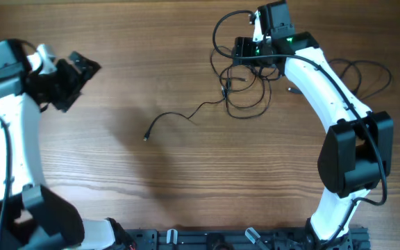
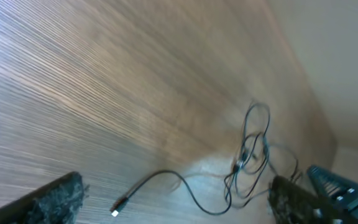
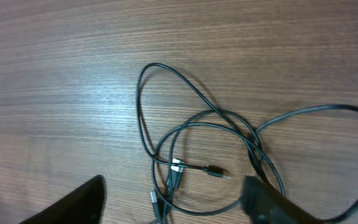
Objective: Untangle cables
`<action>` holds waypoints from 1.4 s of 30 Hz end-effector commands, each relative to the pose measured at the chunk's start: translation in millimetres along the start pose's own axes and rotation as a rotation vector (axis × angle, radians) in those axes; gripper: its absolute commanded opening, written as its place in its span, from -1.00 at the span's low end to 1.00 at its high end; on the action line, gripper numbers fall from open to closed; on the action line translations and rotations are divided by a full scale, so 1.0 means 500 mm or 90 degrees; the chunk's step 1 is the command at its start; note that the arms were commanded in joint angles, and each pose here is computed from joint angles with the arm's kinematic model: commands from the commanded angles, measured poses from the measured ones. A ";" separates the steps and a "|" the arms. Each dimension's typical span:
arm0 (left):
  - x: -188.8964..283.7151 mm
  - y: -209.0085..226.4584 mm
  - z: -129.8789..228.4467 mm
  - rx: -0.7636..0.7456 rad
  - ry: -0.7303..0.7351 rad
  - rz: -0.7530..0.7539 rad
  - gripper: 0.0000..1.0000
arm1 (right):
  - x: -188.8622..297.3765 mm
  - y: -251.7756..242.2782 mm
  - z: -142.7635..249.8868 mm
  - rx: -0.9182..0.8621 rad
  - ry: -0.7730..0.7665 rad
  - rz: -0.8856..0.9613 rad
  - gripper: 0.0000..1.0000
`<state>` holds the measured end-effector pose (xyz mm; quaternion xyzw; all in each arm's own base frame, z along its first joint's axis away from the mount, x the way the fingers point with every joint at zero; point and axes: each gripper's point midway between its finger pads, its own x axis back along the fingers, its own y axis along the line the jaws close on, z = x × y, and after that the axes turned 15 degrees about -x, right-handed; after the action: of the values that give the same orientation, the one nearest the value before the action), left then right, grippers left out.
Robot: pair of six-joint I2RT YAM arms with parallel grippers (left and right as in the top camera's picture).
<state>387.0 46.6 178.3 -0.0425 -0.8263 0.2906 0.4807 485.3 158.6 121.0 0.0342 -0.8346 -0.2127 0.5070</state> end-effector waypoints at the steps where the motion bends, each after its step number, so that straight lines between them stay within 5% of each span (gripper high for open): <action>1: -0.069 -0.037 0.033 -0.083 0.058 0.018 0.79 | -0.015 -0.026 0.008 -0.019 0.025 0.004 0.11; 5: -0.128 -0.088 0.073 -0.158 0.107 0.045 0.77 | -0.007 -0.008 0.032 -0.035 0.083 -0.061 -0.49; 10: -0.189 -0.149 0.109 -0.217 0.137 0.072 0.80 | -0.004 -0.005 0.062 -0.041 0.123 -0.065 -0.84; 12: -0.213 -0.177 0.123 -0.244 0.144 0.086 0.80 | -0.004 -0.019 0.071 -0.044 0.131 -0.041 -0.82; 16: -0.244 -0.216 0.150 -0.281 0.157 0.104 0.85 | -0.005 -0.070 0.046 -0.051 0.094 0.027 -0.12; 18: -0.257 -0.234 0.166 -0.297 0.166 0.112 0.86 | -0.003 -0.083 0.036 -0.063 0.089 0.029 -0.06; 34: -0.285 -0.311 0.217 -0.376 0.167 0.128 0.90 | -0.076 -0.216 0.048 -0.184 0.161 0.044 0.00; 42: -0.286 -0.316 0.215 -0.381 0.162 0.131 0.86 | -0.088 -0.180 0.049 -0.211 0.201 -0.073 -0.03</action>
<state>407.3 -179.8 116.1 -0.2962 -0.7989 0.0882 0.5159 472.8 82.5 39.6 -0.0058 -0.7172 -0.3367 0.6101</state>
